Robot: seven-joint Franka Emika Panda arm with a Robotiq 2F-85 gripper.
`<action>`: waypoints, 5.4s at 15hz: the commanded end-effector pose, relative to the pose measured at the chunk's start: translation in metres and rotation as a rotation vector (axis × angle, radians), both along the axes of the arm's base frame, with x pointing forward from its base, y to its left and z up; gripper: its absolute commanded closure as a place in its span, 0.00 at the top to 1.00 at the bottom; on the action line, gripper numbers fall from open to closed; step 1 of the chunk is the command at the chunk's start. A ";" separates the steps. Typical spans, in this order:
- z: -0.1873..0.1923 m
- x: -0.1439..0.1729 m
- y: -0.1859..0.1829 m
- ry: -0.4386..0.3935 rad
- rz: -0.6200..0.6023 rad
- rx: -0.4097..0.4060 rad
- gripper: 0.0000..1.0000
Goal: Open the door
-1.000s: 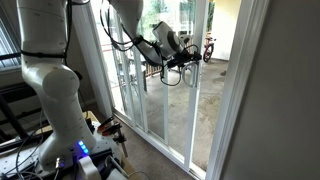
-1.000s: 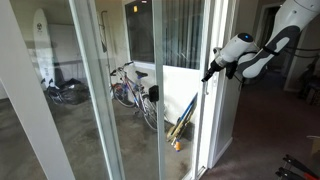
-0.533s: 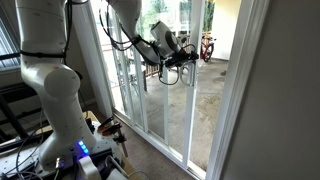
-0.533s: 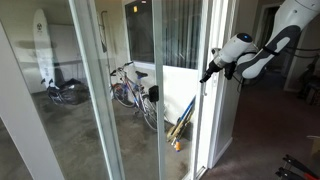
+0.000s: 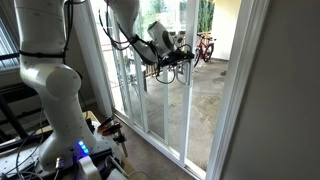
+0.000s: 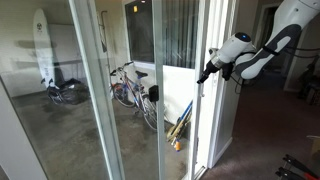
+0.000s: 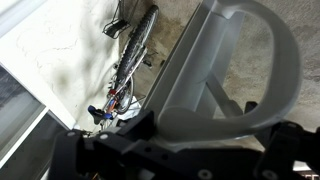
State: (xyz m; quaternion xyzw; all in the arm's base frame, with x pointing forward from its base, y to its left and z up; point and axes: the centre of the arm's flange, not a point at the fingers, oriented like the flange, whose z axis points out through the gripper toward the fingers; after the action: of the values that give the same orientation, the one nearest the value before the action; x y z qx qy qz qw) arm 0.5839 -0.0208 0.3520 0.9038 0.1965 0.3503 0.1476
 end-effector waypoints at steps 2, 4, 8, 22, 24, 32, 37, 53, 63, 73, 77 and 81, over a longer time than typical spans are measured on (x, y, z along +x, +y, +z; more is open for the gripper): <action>-0.034 0.007 0.073 0.052 0.137 -0.043 1.00; -0.033 0.009 0.080 0.064 0.130 -0.058 1.00; -0.030 0.013 0.093 0.087 0.112 -0.083 1.00; -0.024 0.005 0.135 0.047 0.081 0.170 1.00; -0.024 0.004 0.147 0.046 0.095 0.204 1.00; -0.026 -0.006 0.220 0.060 0.163 0.296 1.00; -0.029 -0.013 0.281 0.078 0.256 0.386 1.00; -0.049 -0.083 0.343 0.003 0.372 0.255 1.00; -0.074 -0.063 0.341 -0.087 0.501 0.382 1.00; -0.082 -0.053 0.342 -0.037 0.606 0.469 1.00; -0.065 -0.075 0.340 -0.071 0.642 0.473 1.00; -0.043 -0.100 0.335 -0.099 0.673 0.460 1.00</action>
State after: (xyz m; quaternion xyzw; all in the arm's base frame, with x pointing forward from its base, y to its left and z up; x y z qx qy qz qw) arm 0.5495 0.3127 0.3443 0.8182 0.3320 0.4341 -0.1786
